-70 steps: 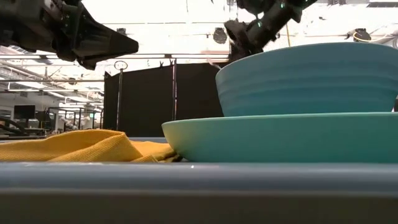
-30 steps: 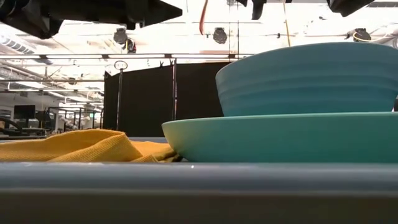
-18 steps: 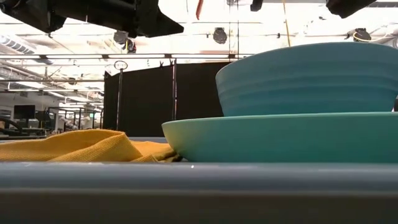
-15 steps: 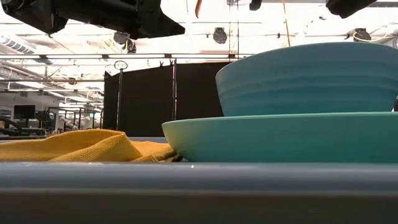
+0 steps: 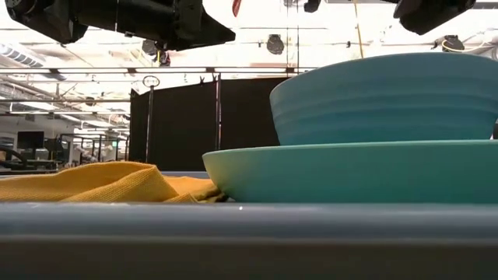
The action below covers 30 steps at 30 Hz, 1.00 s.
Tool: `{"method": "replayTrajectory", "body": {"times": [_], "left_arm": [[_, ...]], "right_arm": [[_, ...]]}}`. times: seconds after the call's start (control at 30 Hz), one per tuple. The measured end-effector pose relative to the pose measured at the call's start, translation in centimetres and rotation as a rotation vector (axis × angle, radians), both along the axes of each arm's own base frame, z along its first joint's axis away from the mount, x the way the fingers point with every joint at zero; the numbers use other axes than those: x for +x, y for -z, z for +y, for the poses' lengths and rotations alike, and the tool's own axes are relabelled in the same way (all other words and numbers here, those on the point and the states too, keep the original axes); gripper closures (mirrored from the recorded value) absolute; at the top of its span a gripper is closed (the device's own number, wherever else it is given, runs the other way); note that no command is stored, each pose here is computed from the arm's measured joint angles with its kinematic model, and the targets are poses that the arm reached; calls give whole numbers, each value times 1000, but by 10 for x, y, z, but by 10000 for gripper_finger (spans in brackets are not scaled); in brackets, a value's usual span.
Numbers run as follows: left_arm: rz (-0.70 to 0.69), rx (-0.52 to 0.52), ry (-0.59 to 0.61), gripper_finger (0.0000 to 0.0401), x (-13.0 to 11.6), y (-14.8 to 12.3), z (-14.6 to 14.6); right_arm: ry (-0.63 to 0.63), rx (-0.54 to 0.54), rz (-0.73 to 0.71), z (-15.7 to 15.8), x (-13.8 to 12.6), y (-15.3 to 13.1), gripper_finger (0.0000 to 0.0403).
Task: Set up tray
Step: Put the orange fork on top of the napkin
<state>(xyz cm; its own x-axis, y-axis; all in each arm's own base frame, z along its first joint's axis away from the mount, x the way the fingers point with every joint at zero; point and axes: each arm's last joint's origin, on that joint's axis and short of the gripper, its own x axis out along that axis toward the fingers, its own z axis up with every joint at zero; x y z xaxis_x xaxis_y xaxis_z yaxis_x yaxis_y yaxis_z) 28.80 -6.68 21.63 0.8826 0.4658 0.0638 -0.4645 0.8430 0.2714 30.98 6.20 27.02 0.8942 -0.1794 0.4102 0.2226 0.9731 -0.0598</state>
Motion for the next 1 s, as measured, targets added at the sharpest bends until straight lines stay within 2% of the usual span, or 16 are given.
{"method": "replayTrajectory", "body": {"times": [0.3,0.47,0.63,0.73,1.0], "left_arm": [[-3,1,28,235,0,0,-1],[-4,-5,4,235,0,0,0],[-2,-11,-69,236,-2,0,0],[-1,-11,-71,236,-2,0,0],[-1,-9,-69,236,-2,0,0]], "right_arm": [[20,19,25,-7,15,12,403],[53,31,25,-5,25,12,403],[82,49,31,-6,26,12,403],[114,61,32,-7,26,12,403],[101,72,31,-7,26,12,403]]}}
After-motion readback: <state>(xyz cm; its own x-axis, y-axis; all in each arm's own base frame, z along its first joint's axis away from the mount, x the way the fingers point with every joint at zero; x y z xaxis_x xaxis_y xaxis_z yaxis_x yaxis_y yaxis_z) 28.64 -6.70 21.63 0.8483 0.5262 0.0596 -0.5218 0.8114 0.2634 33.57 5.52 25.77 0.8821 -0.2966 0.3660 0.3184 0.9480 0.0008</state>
